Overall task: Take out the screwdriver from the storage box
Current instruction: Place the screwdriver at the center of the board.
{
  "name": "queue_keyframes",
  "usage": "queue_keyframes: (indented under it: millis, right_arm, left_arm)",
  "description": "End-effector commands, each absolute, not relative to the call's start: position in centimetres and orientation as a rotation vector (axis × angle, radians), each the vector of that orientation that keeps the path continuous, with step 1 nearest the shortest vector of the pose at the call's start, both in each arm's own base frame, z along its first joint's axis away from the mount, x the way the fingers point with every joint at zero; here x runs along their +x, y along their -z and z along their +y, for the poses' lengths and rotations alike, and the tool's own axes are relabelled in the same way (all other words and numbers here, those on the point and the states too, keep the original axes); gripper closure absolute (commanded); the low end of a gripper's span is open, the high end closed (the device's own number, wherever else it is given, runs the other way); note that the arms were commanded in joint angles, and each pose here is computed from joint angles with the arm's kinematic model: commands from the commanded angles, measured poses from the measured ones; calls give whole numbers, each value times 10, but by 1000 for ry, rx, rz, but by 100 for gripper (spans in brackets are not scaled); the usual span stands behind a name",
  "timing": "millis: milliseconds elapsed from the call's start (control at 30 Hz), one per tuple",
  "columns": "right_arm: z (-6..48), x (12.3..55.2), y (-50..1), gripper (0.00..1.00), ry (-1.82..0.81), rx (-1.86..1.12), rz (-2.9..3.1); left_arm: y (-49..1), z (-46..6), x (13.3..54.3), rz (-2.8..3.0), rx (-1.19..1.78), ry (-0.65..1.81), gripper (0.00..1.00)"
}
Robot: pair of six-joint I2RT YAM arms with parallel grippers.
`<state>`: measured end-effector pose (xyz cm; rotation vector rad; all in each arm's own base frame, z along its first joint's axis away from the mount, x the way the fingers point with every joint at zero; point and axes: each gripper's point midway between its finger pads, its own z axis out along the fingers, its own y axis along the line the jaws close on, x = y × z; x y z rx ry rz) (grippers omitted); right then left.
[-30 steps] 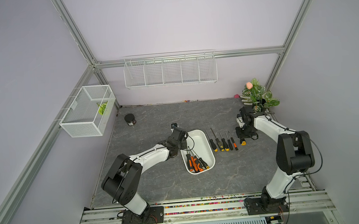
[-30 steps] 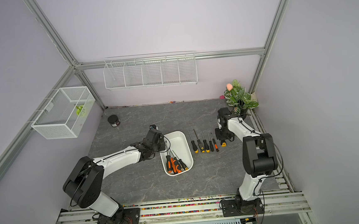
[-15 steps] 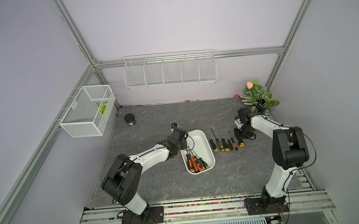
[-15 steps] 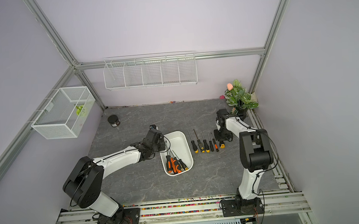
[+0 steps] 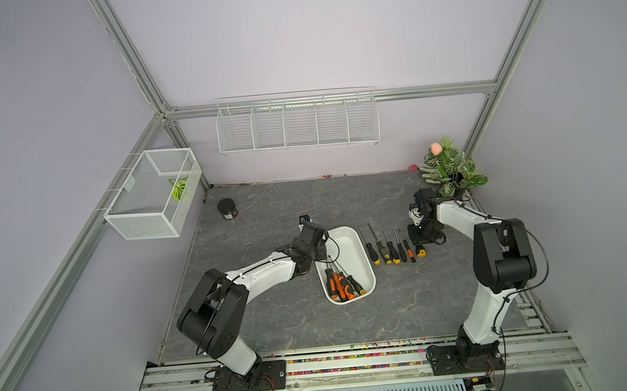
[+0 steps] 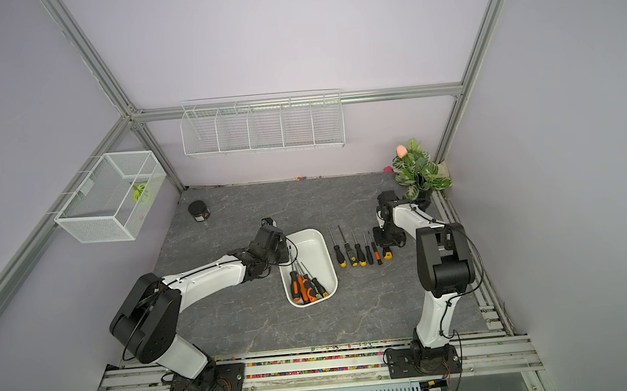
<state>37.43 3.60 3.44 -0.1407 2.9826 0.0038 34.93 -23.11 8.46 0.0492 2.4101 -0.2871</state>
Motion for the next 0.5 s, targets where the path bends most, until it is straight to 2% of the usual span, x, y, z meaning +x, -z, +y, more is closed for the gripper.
queue_keyframes:
  millis: [0,467]
  right_arm:
    - [37,377,-35,84,-20,-154,2989]
    - [39,375,-32,77,-40,-159,3002]
  left_arm:
    - [-89,-227,348,2392,85,246,100]
    - [-88,-225,347,2394,80,239,100]
